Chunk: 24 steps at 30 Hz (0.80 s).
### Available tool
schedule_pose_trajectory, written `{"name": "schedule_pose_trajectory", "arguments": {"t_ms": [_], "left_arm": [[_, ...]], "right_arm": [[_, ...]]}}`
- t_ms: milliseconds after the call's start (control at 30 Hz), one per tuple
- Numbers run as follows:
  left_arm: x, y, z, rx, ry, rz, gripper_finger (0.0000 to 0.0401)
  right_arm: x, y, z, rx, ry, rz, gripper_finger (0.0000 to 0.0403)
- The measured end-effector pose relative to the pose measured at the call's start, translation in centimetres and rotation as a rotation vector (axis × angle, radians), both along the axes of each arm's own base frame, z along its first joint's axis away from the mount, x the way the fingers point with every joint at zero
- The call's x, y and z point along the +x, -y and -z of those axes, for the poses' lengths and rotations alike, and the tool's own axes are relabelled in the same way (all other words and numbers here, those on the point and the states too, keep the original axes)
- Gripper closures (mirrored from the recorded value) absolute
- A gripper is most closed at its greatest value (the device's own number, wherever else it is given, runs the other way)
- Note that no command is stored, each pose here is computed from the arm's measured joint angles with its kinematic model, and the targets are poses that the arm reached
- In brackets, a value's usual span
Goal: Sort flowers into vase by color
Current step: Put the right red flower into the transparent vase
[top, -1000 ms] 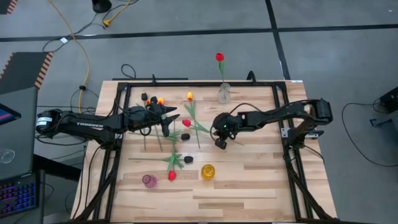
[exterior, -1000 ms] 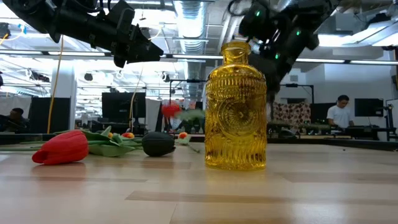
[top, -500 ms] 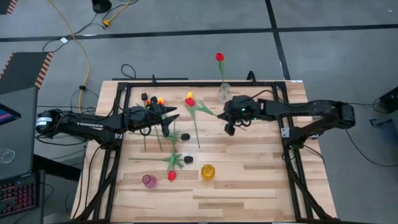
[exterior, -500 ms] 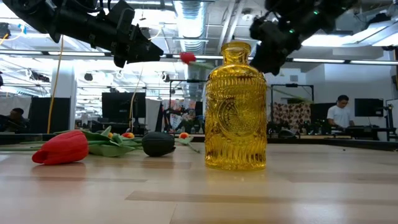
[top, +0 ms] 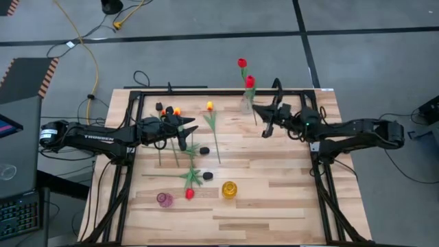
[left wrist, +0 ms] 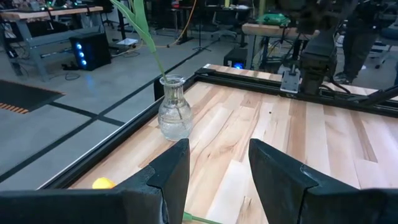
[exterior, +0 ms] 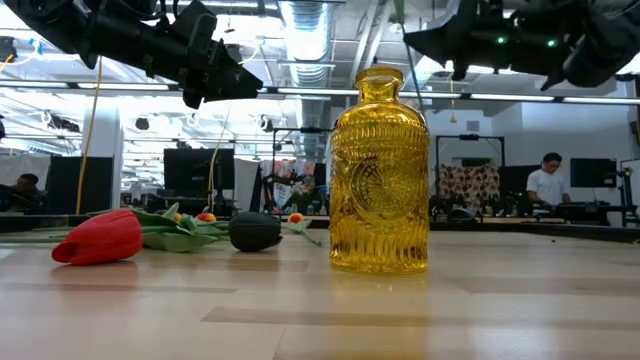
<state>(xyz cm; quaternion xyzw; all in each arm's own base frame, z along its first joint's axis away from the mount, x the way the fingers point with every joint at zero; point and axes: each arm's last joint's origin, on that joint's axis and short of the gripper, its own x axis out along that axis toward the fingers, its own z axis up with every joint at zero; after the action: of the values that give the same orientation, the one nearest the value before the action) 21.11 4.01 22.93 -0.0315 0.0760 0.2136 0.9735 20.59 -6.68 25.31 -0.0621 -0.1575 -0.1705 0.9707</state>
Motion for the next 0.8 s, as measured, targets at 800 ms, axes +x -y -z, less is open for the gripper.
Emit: {"name": "schedule_pose_trajectory", "arguments": {"t_ms": [800], "left_arm": [[0.0, 0.0, 0.0, -0.023, 0.011, -0.006, 0.0248]], "right_arm": [[3.3, 8.4, 1.9, -0.201, 0.105, 0.228, 0.0384]]}}
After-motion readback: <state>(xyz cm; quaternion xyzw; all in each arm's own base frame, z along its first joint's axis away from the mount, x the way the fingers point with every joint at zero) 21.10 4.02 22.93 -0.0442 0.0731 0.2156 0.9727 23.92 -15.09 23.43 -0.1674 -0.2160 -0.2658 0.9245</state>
